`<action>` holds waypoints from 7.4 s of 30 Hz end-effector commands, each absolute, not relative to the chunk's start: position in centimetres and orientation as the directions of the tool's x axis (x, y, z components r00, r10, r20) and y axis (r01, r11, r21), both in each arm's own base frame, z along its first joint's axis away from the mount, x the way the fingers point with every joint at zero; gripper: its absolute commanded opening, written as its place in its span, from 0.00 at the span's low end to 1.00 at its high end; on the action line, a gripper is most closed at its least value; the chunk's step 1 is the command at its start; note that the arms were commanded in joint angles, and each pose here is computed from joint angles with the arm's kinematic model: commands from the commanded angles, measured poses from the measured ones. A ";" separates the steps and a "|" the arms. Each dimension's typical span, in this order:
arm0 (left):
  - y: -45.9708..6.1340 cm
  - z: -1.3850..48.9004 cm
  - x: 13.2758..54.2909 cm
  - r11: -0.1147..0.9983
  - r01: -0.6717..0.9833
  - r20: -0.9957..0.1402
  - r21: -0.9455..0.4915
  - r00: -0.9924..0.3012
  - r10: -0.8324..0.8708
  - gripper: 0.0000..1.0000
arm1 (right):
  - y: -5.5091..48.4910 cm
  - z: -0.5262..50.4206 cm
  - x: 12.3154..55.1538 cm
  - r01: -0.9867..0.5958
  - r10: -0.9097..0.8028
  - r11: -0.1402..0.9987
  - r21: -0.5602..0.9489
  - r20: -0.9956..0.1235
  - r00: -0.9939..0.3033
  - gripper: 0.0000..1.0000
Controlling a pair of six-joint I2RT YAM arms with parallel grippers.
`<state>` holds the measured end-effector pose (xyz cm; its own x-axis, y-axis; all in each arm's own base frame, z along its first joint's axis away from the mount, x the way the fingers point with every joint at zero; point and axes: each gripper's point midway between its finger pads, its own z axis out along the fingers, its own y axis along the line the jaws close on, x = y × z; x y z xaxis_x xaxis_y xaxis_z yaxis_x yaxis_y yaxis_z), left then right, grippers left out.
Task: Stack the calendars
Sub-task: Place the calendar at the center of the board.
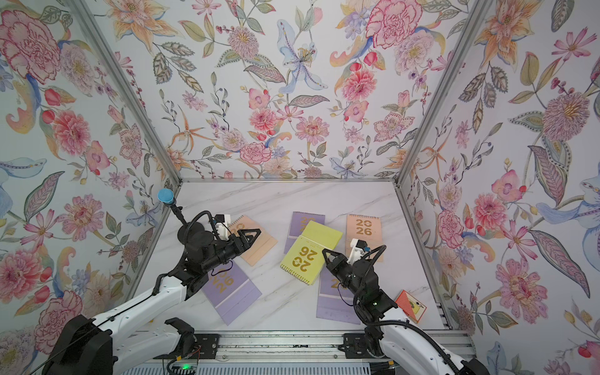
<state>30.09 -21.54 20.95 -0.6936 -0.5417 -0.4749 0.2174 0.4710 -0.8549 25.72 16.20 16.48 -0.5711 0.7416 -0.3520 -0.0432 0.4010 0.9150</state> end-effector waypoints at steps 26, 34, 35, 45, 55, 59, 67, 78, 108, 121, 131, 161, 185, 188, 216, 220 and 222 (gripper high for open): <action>-29.1 26.7 29.2 0.035 0.385 -0.333 -0.922 -0.745 -0.578 0.82 | 15.2 28.0 30.2 -0.236 0.954 0.058 0.970 -0.123 -0.273 0.00; -30.3 26.9 29.1 -0.037 0.384 -0.296 -0.923 -0.766 -0.570 0.81 | 16.3 29.1 30.5 -0.281 0.953 0.000 0.960 -0.085 -0.291 0.00; -30.3 26.9 29.1 -0.040 0.384 -0.294 -0.923 -0.767 -0.571 0.81 | 16.3 29.1 30.6 -0.281 0.953 0.002 0.960 -0.087 -0.291 0.00; -31.8 27.4 29.3 -0.085 0.387 -0.279 -0.918 -0.784 -0.555 0.78 | 18.0 29.7 30.5 -0.304 0.940 -0.025 0.952 -0.081 -0.331 0.00; -32.5 27.6 29.7 -0.105 0.394 -0.275 -0.913 -0.786 -0.554 0.47 | 18.7 29.1 30.3 -0.307 0.940 -0.033 0.951 -0.075 -0.333 0.00; -32.4 27.5 29.8 -0.107 0.394 -0.272 -0.913 -0.783 -0.559 0.26 | 18.9 28.9 30.2 -0.304 0.940 -0.028 0.952 -0.079 -0.333 0.00; -32.5 27.5 29.9 -0.102 0.401 -0.281 -0.911 -0.781 -0.558 0.04 | 18.7 28.1 29.6 -0.299 0.938 0.003 0.954 -0.106 -0.331 0.36; -30.1 27.0 33.8 0.369 0.476 -0.598 -0.798 -0.699 -0.393 0.00 | 12.0 23.4 27.7 -0.122 0.859 0.418 0.900 -0.436 -0.269 0.91; -25.6 26.1 33.1 0.611 0.792 -0.714 -0.017 -0.437 0.547 0.02 | 25.9 32.8 26.1 -0.927 -0.354 0.341 -0.155 -0.935 0.027 0.95; -25.8 26.6 30.0 0.532 0.846 -0.719 0.024 -0.355 0.597 0.04 | 30.0 32.8 28.5 -0.970 -0.363 0.204 -0.134 -0.930 0.053 0.89; -26.4 27.3 28.9 0.507 0.861 -0.726 0.031 -0.329 0.603 0.05 | 32.0 31.5 28.9 -0.991 -0.408 0.095 -0.092 -0.912 0.045 0.79; -26.3 28.2 28.6 0.494 0.867 -0.746 0.070 -0.283 0.603 0.35 | 33.8 29.0 27.4 -1.000 -0.424 -0.019 0.017 -0.906 -0.007 0.08; -24.1 30.9 31.3 0.646 0.763 -0.835 0.010 -0.349 0.426 0.69 | 29.8 28.8 28.9 -0.916 -0.175 0.295 0.272 -0.927 -0.332 0.00; -23.1 30.9 31.8 0.701 0.712 -0.853 -0.045 -0.392 0.343 0.69 | 28.7 28.5 29.4 -0.839 -0.071 0.373 0.396 -0.890 -0.451 0.00; -20.1 18.0 28.8 0.762 0.304 -0.619 -0.572 -0.769 -0.157 0.65 | 24.4 13.5 24.2 -0.211 0.266 0.495 0.843 -0.379 -0.886 0.00; -19.9 16.2 28.2 0.761 0.272 -0.582 -0.589 -0.796 -0.166 0.65 | 24.3 12.2 24.4 -0.184 0.260 0.499 0.847 -0.349 -0.900 0.00; -19.9 15.3 27.9 0.758 0.254 -0.559 -0.601 -0.811 -0.172 0.65 | 24.3 11.5 24.5 -0.170 0.255 0.500 0.849 -0.332 -0.908 0.00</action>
